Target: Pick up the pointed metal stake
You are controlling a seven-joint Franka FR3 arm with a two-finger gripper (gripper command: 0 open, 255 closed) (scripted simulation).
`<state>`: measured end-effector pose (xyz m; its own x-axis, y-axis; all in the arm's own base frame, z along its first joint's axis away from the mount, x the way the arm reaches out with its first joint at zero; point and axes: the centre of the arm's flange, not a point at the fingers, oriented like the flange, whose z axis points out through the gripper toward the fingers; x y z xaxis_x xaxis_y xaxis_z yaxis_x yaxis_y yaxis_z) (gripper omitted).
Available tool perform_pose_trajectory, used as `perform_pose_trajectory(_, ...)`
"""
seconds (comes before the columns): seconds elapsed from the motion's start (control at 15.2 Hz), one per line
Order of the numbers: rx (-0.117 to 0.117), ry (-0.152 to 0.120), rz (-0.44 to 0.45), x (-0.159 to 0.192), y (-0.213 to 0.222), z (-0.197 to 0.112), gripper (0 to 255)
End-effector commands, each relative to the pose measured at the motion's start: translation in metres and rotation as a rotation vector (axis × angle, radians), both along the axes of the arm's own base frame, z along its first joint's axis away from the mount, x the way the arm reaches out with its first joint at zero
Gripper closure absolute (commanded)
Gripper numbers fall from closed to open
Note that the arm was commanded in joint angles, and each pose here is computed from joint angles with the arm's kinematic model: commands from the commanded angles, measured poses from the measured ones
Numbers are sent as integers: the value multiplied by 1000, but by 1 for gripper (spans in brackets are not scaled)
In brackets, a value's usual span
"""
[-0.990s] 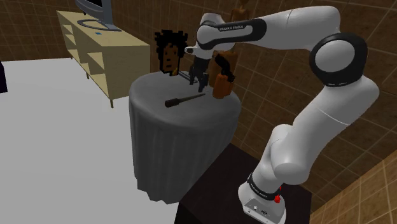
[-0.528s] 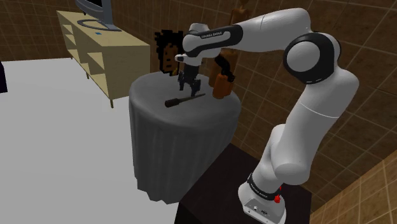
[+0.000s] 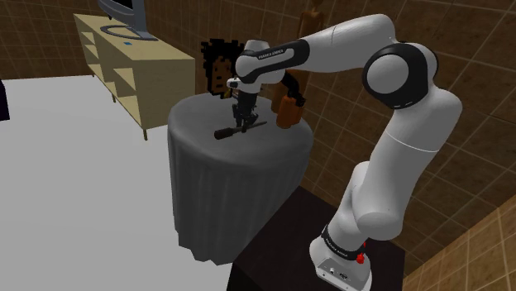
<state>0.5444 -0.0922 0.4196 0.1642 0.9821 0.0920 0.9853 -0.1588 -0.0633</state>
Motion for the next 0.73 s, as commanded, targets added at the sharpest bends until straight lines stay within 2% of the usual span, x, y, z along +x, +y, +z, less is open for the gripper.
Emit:
perform_pose_trajectory(0.0,0,0,0,0,0,-1,255)
perform_pose_trajectory(0.46,0,0,0,0,0,0,255)
perform_pose_trajectory(0.66,0,0,0,0,0,16,255)
